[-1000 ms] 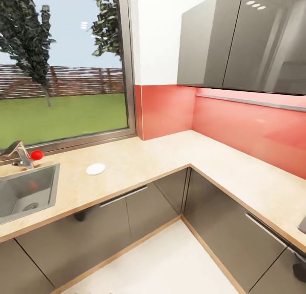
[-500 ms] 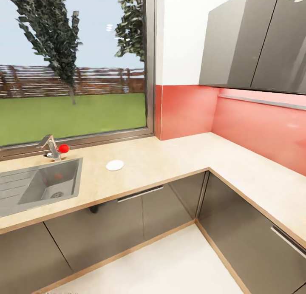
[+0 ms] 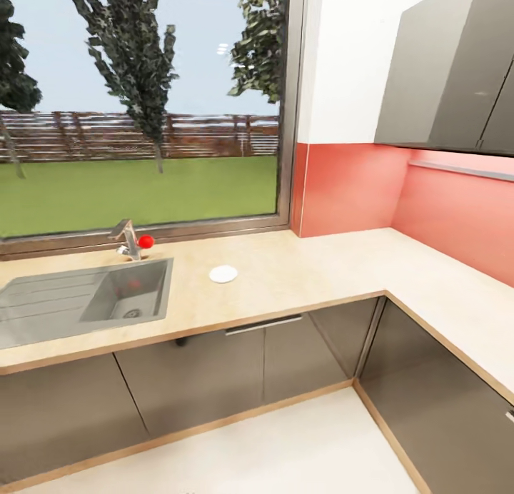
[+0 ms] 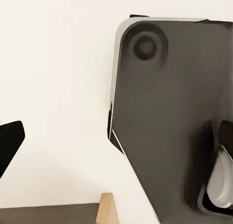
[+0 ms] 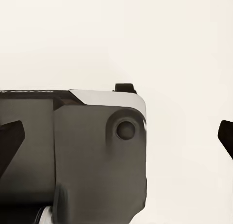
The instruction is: Set up a coffee station on the kitchen countertop: keep the coffee maker on the countertop, move the bottle of coffee from the kitchen shelf to the counter next to the coffee maker, place a paper coffee filter on top of the coffee maker, put the saucer next to the coffee maker with the coffee cup on the saucer, and place the electric kettle next to the coffee maker.
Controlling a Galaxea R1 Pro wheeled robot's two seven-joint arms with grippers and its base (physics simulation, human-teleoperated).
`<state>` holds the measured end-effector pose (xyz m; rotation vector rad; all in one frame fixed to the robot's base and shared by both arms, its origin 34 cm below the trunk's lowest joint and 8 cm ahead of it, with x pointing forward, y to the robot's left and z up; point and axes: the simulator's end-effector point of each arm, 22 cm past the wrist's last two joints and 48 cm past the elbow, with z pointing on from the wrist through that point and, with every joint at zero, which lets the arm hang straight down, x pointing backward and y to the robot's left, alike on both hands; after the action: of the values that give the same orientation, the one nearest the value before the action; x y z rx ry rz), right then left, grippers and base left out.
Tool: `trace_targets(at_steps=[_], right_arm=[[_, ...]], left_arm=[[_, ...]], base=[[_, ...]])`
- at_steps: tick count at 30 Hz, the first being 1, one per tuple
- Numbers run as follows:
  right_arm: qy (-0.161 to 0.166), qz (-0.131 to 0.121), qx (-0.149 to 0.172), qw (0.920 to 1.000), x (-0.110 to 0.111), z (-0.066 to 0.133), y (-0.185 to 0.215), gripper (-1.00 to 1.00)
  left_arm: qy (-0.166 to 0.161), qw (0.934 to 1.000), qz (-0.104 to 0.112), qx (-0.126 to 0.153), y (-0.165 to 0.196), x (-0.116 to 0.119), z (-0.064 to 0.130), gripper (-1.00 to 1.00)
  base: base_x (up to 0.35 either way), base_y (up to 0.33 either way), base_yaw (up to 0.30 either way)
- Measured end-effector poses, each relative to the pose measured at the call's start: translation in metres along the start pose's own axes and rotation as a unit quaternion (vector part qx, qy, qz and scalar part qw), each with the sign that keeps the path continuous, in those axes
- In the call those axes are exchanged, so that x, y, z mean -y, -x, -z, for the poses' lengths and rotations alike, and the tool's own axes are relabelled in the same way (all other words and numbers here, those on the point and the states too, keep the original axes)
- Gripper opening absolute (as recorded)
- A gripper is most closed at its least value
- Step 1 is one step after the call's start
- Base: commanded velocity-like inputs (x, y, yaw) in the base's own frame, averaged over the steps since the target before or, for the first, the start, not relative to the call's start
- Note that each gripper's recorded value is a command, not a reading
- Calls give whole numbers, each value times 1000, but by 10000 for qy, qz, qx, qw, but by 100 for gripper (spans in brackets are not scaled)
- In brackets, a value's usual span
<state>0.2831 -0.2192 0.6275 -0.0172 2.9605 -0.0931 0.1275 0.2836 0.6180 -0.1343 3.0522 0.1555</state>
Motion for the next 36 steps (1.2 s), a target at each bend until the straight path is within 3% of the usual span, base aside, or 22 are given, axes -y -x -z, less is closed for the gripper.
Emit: trace_targets(at_steps=[15, 26, 28, 29, 30, 33, 36], right_arm=[[2, -7, 12, 10000, 0, 0, 1, 100], [-16, -35, 21, 10000, 3, 0, 2, 100], [-1, -21, 26, 10000, 1, 0, 2, 100], [0, -19, 28, 10000, 1, 0, 3, 100], [-1, 8, 37, 10000, 1, 0, 3, 100], [-7, 25, 76, 10000, 3, 0, 5, 100], [-22, 33, 245, 9997, 6, 0, 17, 100]], left_arm=[[-2, 10000, -4, 15, 1, 0, 0, 100], [-20, 9999, -141, 68, 9, -5, -1, 100], [55, 9981, -308, 526, 58, -13, -3, 100], [61, 9977, -335, 590, 64, -13, -2, 100], [51, 9941, -462, 978, 102, -9, 1, 100], [22, 9872, -497, 1518, 162, -7, 9, 100], [-427, 9750, -621, 2090, 231, 13, 25, 100]], base=[[0, 0, 273], [0, 0, 22], [0, 0, 0], [0, 0, 0], [0, 0, 0], [0, 0, 0], [0, 0, 0]])
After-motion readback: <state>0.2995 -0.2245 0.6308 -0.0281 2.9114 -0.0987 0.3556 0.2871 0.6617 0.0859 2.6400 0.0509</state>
